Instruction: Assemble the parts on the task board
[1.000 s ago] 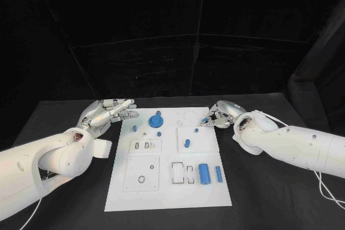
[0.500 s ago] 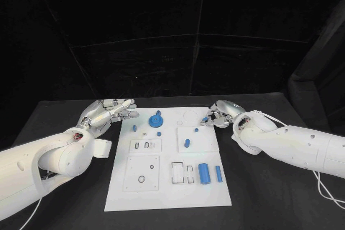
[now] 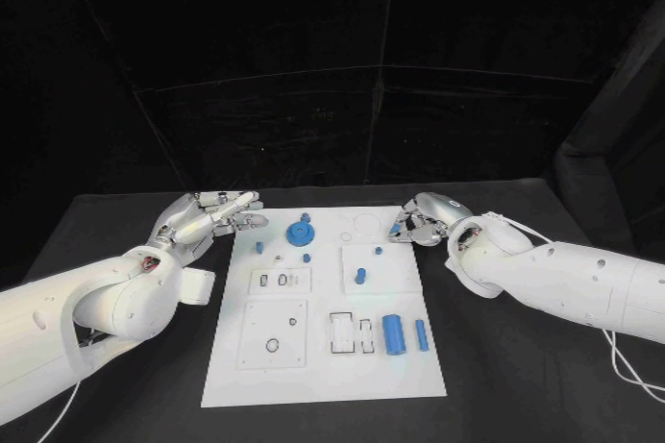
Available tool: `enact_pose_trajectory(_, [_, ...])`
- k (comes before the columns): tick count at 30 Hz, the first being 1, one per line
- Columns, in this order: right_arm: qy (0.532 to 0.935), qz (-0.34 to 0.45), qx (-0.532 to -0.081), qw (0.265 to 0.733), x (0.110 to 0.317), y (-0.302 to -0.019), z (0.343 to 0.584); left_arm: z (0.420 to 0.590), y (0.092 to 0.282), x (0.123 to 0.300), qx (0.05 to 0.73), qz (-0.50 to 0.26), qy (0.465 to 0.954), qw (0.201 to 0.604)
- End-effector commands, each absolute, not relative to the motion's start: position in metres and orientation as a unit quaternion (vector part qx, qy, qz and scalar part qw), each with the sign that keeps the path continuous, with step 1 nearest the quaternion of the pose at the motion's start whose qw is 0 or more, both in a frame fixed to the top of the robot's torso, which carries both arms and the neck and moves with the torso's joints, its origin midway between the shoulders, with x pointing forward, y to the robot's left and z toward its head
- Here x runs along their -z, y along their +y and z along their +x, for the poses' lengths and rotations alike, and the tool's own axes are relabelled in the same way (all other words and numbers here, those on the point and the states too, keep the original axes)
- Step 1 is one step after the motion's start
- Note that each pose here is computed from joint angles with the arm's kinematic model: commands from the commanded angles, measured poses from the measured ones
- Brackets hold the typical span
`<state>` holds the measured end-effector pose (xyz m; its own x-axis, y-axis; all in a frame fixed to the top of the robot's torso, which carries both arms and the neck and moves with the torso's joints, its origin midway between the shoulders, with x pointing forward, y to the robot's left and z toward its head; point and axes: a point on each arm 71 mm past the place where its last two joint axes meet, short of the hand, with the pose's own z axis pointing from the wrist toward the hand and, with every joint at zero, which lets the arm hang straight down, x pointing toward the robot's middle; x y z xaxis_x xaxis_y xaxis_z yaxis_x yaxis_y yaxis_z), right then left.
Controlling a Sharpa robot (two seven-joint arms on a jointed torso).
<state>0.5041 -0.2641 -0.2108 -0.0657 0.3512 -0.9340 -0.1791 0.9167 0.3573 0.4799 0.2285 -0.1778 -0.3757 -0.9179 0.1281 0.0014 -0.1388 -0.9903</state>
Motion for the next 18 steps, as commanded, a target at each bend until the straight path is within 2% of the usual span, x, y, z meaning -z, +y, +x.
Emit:
enact_pose_trajectory(1, [0.693,0.053,-0.202,0.69,0.2077,-0.2613,0.5036,0.4796,0.227,0.1767,0.631,-0.417,0.545,0.362])
enact_pose_trajectory(18, [0.678,0.047,-0.22,0.7,0.2034,-0.2566,0.5005,0.4798,0.2271,0.1772,0.629,-0.418,0.547,0.36])
